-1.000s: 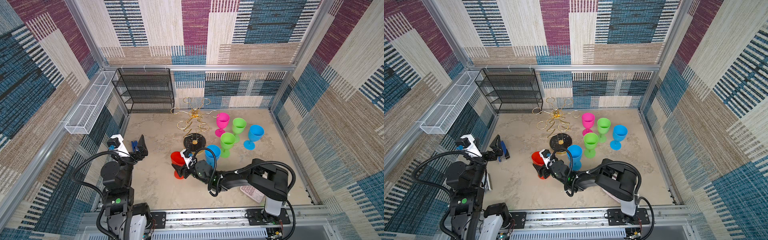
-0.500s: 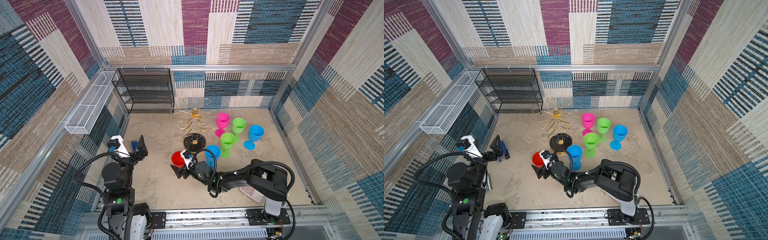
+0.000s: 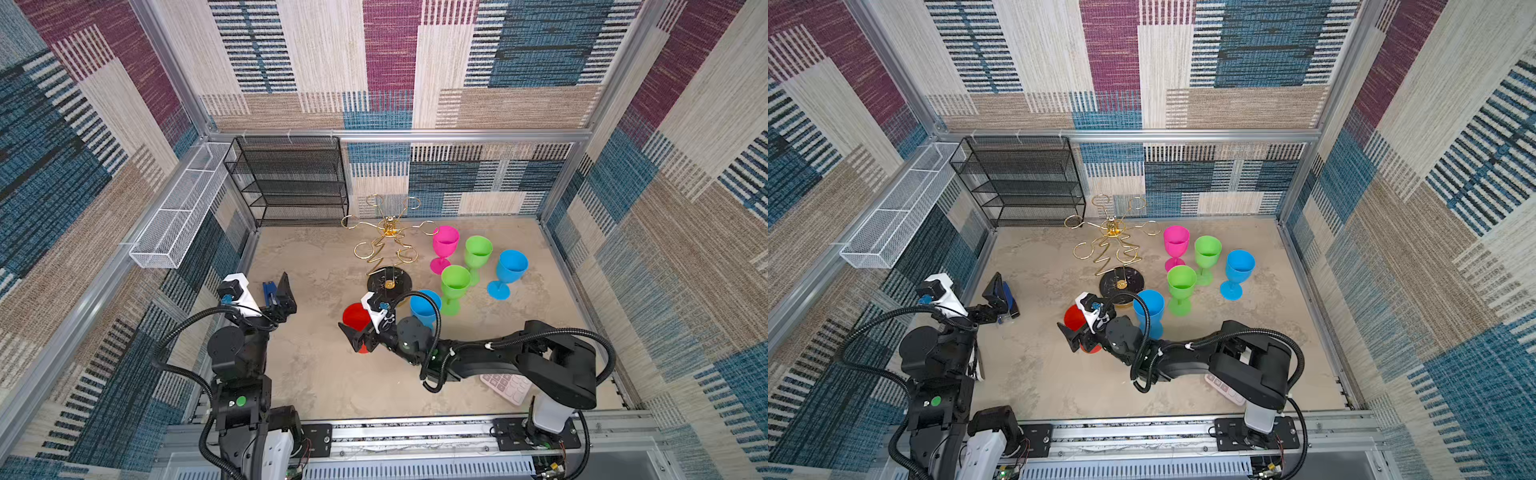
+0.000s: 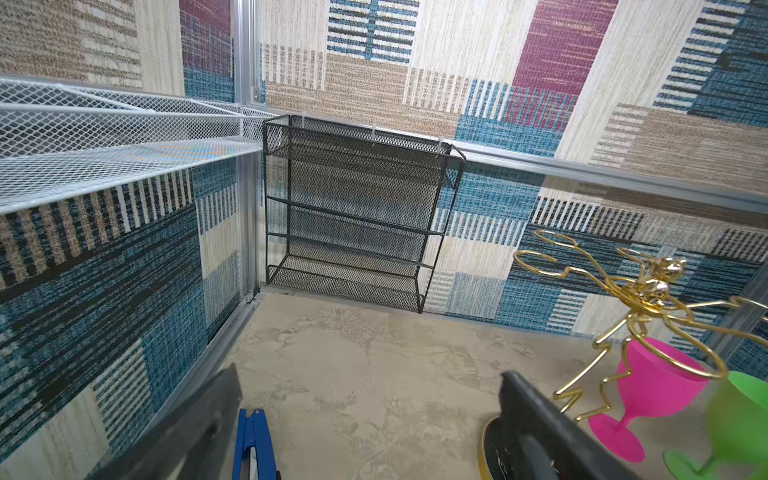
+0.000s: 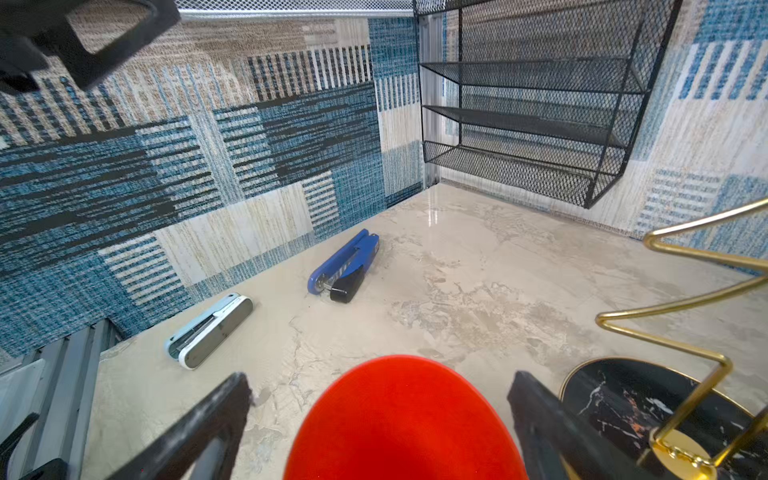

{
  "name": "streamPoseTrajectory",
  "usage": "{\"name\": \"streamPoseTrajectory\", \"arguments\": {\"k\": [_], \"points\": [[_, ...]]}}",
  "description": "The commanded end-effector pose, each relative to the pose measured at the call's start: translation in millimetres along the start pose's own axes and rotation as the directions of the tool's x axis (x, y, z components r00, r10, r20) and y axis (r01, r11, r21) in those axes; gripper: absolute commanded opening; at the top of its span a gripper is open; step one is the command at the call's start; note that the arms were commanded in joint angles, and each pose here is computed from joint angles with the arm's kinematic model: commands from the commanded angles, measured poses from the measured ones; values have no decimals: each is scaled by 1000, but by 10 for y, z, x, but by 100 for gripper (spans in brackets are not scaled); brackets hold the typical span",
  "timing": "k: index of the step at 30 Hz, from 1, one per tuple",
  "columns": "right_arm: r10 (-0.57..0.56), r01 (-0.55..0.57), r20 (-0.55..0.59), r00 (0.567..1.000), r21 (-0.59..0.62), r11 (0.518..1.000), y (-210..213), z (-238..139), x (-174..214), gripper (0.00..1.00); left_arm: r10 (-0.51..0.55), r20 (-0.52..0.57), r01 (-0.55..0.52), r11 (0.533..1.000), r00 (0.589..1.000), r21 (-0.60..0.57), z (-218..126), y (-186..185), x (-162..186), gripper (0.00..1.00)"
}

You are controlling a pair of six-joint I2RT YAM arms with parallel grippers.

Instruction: Take the wine glass off the wine glass rack

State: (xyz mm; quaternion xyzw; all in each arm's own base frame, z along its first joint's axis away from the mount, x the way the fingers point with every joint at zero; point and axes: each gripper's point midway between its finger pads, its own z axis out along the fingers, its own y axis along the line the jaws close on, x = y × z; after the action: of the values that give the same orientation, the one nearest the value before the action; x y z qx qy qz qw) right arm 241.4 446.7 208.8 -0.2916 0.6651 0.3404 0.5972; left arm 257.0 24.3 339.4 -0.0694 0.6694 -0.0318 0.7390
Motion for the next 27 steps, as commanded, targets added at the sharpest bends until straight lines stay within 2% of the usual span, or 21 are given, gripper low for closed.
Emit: {"name": "streamPoseTrajectory", "arguments": {"k": [1, 8, 13, 16, 19, 23, 27], "points": [[-11, 13, 44, 999, -39, 999, 84, -45, -221, 99, 5, 45, -5, 1000, 999, -11, 1, 17, -89, 99], [-85, 93, 123, 989, -66, 993, 81, -473, -1009, 99, -8, 35, 9, 1000, 999, -5, 47, 38, 86, 99], [-8, 5, 72, 997, 36, 999, -636, -945, -1267, 99, -15, -6, 15, 1000, 1000, -9, 157, 91, 383, 99], [-7, 9, -13, 1000, 166, 986, -1153, -1220, -1193, 99, -36, -33, 34, 997, 999, -62, 231, 198, 503, 99], [15, 3, -64, 998, 265, 964, -1601, -1468, -1072, 99, -39, -68, 36, 998, 997, -53, 357, 187, 610, 99], [59, -33, -57, 997, 382, 924, -2103, -1808, -861, 99, -60, -90, 56, 997, 994, -47, 453, 183, 854, 99], [136, -99, -41, 990, 491, 866, -2592, -2113, -581, 99, -32, -100, 25, 997, 995, -73, 428, 230, 1183, 99]]}}
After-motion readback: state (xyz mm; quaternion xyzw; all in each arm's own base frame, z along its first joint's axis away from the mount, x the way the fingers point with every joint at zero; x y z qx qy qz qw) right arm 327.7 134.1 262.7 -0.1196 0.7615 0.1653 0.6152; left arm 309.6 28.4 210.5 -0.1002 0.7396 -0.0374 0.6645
